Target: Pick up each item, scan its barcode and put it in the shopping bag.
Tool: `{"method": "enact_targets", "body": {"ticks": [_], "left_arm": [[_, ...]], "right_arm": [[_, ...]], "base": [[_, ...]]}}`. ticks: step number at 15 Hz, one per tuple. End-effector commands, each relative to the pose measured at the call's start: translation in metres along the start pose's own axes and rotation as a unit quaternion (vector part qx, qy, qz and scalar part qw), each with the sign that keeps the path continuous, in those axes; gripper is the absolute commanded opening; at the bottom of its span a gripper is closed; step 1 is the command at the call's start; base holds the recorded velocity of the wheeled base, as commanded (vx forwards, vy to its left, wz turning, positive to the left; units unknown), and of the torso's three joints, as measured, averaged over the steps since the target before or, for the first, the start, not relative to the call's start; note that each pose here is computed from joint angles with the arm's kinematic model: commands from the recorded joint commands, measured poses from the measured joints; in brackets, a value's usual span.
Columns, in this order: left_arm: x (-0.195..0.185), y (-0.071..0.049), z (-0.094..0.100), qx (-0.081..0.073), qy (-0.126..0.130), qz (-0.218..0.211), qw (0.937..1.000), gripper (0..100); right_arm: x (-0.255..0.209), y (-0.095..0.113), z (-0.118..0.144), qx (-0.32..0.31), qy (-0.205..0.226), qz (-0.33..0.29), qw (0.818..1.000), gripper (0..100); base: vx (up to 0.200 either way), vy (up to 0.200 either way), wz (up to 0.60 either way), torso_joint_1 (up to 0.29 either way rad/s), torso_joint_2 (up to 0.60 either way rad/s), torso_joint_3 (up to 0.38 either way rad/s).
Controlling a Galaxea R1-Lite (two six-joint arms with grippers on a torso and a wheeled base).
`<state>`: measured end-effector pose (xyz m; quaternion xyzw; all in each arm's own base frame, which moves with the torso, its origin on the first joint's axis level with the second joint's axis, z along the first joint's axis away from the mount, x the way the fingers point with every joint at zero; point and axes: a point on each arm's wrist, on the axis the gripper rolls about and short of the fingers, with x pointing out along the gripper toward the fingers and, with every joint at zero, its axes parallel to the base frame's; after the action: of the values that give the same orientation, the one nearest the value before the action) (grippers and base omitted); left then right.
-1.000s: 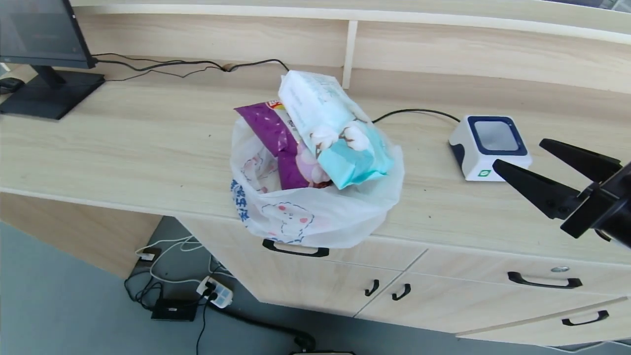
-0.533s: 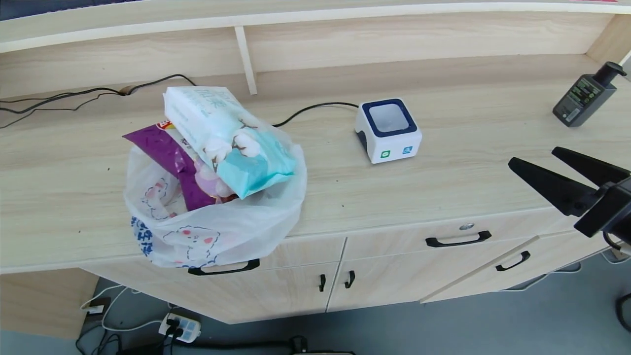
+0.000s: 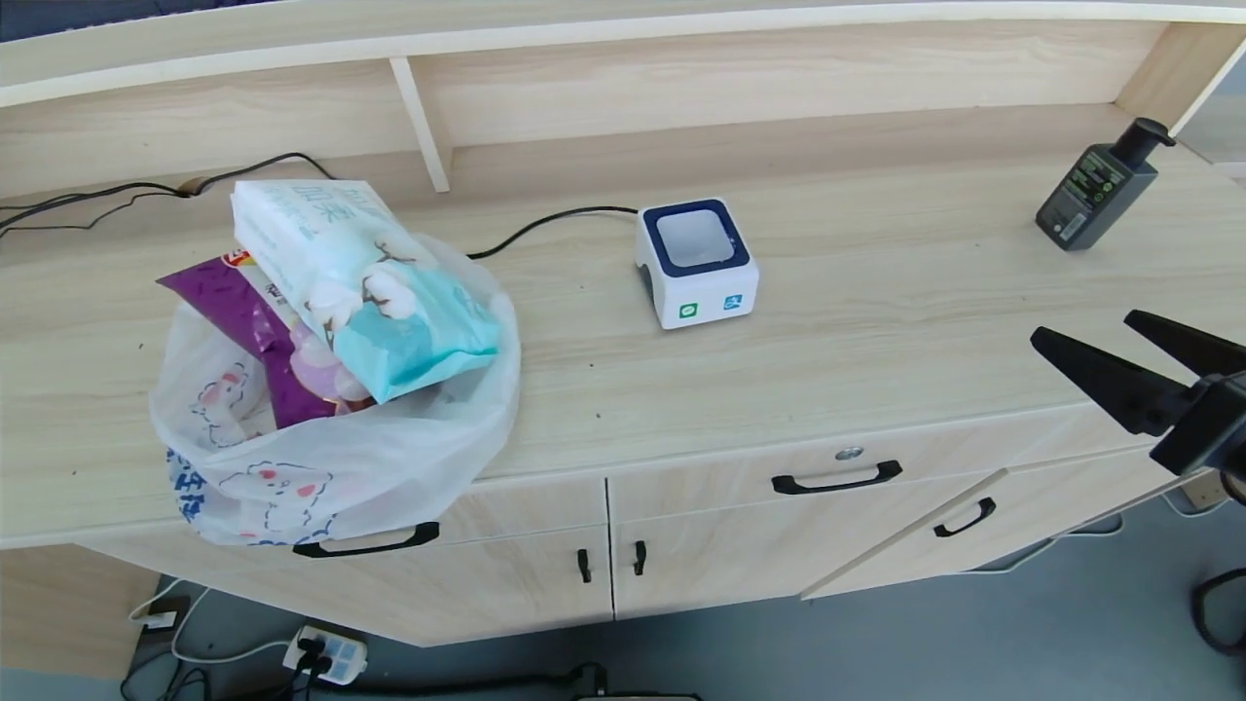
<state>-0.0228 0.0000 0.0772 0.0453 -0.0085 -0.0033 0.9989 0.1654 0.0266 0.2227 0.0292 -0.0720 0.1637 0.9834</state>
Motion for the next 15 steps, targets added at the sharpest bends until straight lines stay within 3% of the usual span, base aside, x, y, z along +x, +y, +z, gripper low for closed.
{"method": "enact_targets", "body": {"ticks": [1,5,8,10,13,15], "left_arm": [[0.0,0.0,0.0,0.0,-0.001,0.0,1.0,100],[0.0,0.0,0.0,0.0,0.0,0.0,1.0,100],[0.0,0.0,0.0,0.0,-0.001,0.0,1.0,100],[0.0,0.0,0.0,0.0,-0.001,0.0,1.0,100],[0.0,0.0,0.0,0.0,-0.001,0.0,1.0,100],[0.0,0.0,0.0,0.001,-0.001,0.0,1.0,100]], "right_arm": [[0.004,-0.016,0.003,-0.005,-0.001,-0.025,1.0,100],[0.013,-0.024,0.001,-0.008,0.001,-0.023,1.0,100],[0.046,-0.041,-0.011,-0.032,-0.027,-0.016,0.999,100],[0.062,-0.048,-0.021,-0.041,-0.043,-0.01,0.998,100],[0.076,-0.055,-0.032,-0.034,-0.033,-0.012,0.999,100],[0.087,-0.068,-0.048,-0.023,-0.039,-0.022,0.999,100]], "base": [[0.0,-0.2,0.0,0.007,0.0,0.002],[0.0,-0.2,0.0,0.002,0.0,0.005],[0.067,-0.2,0.0,0.002,0.0,0.002],[0.2,0.0,0.0,0.0,0.0,0.005],[0.2,0.0,0.0,-0.003,-0.01,-0.001],[0.0,0.0,0.0,0.0,0.0,0.0]]}}
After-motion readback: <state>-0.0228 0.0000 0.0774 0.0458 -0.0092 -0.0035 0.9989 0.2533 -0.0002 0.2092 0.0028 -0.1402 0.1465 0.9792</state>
